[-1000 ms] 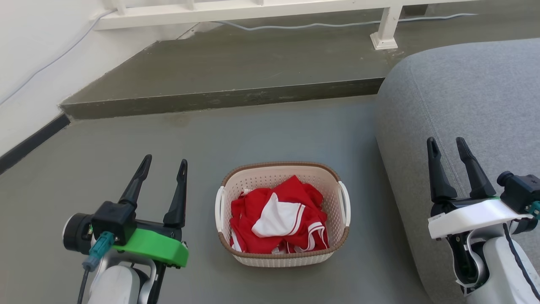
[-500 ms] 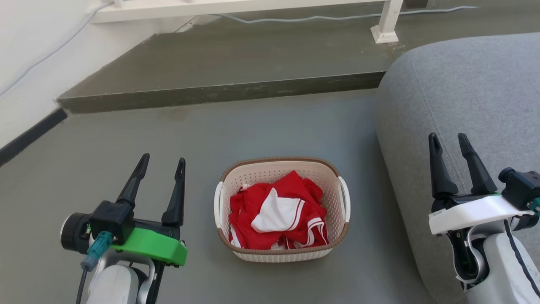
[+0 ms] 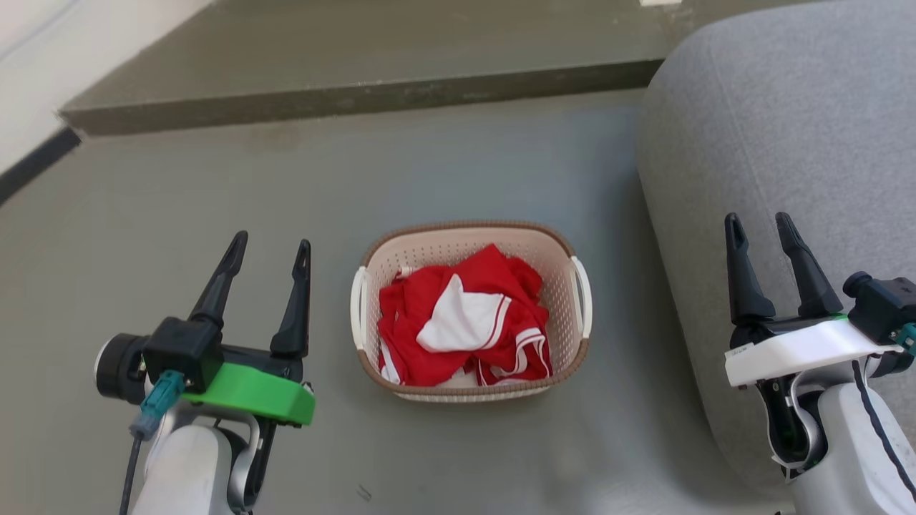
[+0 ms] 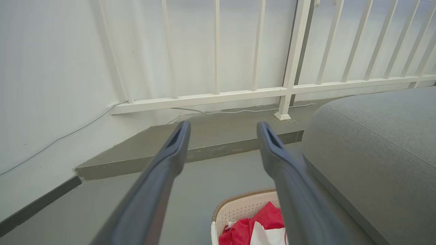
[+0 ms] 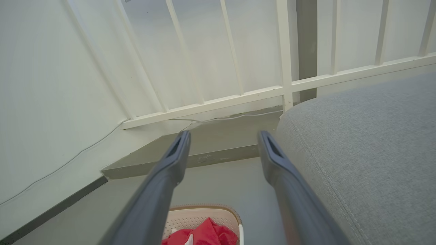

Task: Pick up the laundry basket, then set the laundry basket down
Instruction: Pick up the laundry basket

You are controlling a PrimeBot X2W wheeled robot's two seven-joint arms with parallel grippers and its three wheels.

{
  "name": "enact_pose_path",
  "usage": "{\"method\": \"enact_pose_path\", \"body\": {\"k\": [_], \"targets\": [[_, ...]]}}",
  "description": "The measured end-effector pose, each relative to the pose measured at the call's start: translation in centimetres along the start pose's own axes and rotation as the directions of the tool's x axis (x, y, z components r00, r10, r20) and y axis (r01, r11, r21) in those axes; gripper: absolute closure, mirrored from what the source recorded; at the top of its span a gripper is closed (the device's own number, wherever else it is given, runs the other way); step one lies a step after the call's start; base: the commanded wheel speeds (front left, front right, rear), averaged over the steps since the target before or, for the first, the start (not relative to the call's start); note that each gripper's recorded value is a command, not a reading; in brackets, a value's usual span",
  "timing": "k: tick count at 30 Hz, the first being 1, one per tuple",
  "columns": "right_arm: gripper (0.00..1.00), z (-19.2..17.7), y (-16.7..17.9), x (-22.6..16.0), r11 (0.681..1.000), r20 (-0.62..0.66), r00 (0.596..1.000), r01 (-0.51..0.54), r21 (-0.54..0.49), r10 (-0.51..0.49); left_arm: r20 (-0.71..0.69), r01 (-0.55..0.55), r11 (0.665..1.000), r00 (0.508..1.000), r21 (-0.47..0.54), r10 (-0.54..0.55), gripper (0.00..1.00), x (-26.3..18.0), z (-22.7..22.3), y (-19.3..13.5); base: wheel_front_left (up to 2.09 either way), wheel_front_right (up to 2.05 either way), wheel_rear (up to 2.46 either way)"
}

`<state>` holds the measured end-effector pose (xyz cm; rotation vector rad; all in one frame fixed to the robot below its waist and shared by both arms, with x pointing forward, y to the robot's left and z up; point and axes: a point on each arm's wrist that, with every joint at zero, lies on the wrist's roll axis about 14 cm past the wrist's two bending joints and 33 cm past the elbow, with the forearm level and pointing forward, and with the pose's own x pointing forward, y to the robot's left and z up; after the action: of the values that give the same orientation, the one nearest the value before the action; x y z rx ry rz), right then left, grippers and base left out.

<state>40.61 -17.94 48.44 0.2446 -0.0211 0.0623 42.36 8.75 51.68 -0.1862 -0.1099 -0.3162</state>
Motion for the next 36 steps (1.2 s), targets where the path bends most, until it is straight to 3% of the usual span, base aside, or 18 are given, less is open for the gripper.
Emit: {"method": "enact_pose_path", "body": {"k": [18,36], "targets": [[0.00,-7.3,-1.1,4.2,1.000,-0.175,0.985,0.013,0.002,-0.013,-0.154,-0.015,0.999,0.988,-0.031,0.010,0.00,4.4,-7.8,2.1,0.00,0.00,0.00],[0.00,-17.7,-2.4,7.3,1.000,-0.404,0.915,0.011,-0.005,-0.012,-0.338,-0.041,0.996,0.941,-0.077,0.012,0.00,7.3,-18.0,4.2,0.00,0.00,0.00]]}}
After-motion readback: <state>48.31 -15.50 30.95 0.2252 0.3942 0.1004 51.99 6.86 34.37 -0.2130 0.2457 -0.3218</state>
